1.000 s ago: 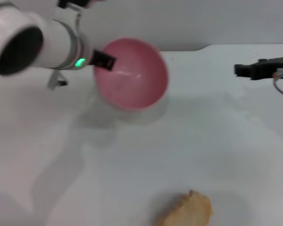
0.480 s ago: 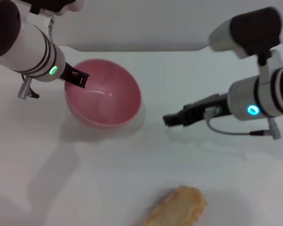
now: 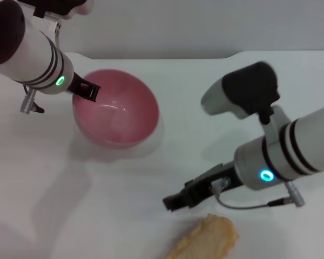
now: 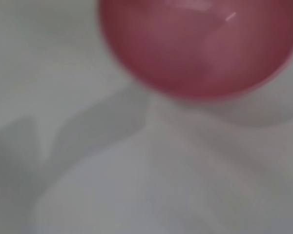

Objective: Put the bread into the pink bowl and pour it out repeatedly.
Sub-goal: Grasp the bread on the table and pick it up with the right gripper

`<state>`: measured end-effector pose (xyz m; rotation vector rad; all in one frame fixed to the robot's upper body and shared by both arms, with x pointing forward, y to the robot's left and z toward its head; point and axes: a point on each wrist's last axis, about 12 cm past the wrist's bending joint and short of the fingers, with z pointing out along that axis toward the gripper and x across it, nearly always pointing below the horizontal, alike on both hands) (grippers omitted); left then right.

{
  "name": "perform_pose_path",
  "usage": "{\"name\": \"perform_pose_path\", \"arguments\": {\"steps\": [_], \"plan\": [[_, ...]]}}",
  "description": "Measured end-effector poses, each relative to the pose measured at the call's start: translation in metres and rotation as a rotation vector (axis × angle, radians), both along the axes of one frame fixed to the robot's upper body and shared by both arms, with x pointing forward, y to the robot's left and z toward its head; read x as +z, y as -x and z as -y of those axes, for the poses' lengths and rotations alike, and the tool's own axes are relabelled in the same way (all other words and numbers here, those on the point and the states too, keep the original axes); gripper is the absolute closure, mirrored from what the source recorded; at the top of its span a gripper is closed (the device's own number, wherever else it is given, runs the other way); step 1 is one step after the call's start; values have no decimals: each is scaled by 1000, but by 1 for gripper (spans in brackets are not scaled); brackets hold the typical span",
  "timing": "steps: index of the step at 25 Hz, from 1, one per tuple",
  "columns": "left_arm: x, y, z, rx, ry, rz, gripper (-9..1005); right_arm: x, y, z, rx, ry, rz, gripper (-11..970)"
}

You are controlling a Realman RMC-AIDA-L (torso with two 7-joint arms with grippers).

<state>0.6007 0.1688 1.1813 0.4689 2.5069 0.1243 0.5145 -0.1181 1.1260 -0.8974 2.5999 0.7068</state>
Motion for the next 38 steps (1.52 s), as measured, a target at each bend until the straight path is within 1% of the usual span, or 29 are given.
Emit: {"name": "perform_pose_path", "arguments": {"steps": [4,6,11,16,30,38], "plan": [[0,-2,-2,8,5,2,953,-6,11,-3,25,4,-54,417],[1,-2,-2,11,7,4,953,-7,12,-1,15,9,-69,419],[-1,-2,-5,20,9,-2,953,-11,13,3,-6,21,-90,426],[-3,-3,-6,22,12,-4,953,-20,10,11,-31,61,-93,433],[-2,-4,-4,17,11,2,953,-25,14,8,-17,71,-104,452],[-2,-4,-4,13,10,6,953,-31,16,9,-23,77,-125,463]]}}
